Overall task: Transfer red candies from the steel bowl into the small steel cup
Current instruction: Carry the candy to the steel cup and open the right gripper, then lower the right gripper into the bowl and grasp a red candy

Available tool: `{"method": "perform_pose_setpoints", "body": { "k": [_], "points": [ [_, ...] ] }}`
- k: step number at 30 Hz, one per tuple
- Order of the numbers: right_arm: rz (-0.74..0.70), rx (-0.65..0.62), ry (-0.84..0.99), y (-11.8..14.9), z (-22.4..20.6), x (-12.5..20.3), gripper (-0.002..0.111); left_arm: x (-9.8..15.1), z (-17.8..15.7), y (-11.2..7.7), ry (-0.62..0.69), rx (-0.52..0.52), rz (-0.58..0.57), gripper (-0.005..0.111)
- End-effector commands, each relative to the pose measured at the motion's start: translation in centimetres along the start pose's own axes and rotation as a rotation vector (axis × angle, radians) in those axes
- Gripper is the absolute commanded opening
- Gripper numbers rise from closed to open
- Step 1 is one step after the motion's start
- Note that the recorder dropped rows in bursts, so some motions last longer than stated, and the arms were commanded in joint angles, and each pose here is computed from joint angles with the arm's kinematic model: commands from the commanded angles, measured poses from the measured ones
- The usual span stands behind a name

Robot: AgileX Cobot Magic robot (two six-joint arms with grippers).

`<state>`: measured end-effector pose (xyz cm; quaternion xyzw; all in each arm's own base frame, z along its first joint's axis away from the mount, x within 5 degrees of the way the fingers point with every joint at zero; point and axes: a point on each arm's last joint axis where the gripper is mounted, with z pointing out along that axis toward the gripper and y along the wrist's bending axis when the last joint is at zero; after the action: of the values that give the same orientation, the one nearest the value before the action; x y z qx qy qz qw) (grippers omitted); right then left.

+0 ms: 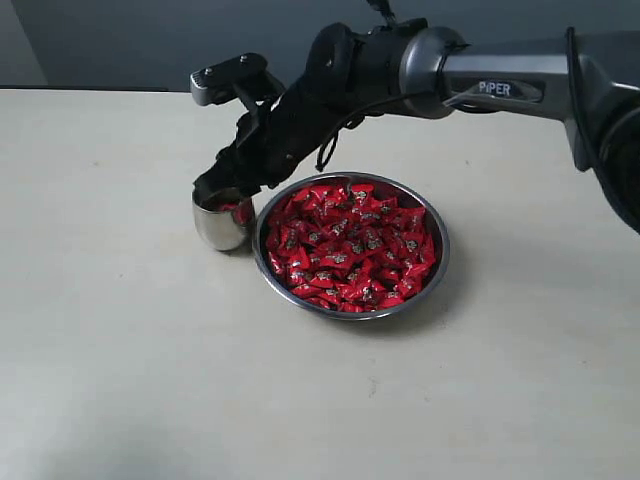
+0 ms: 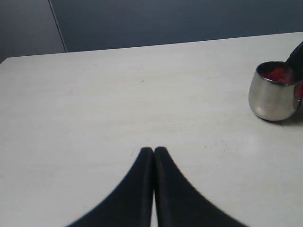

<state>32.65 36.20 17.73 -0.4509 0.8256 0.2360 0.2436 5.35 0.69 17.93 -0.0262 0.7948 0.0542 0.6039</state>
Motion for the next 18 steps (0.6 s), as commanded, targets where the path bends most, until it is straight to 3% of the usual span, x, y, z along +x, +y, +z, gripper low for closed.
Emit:
{"method": "perform_pose_setpoints", "body": {
  "k": [1, 6, 11, 18],
  "points": [
    [-0.020, 0.004, -0.050, 0.7, -3.0, -1.6, 0.038, -0.3, -0.1, 0.0, -0.018, 0.004, 0.002, 0.000],
    [-0.066, 0.012, -0.031, 1.6, -6.4, -2.5, 0.038, -0.3, -0.1, 0.0, -0.018, 0.004, 0.002, 0.000],
    [-0.057, 0.127, 0.054, 1.2, -8.6, -2.2, 0.038, -0.3, -0.1, 0.0, -0.018, 0.004, 0.002, 0.000],
    [-0.010, 0.257, 0.165, -0.8, -8.2, 0.0, 0.038, -0.3, -0.1, 0.0, -0.018, 0.004, 0.002, 0.000]
  ]
}}
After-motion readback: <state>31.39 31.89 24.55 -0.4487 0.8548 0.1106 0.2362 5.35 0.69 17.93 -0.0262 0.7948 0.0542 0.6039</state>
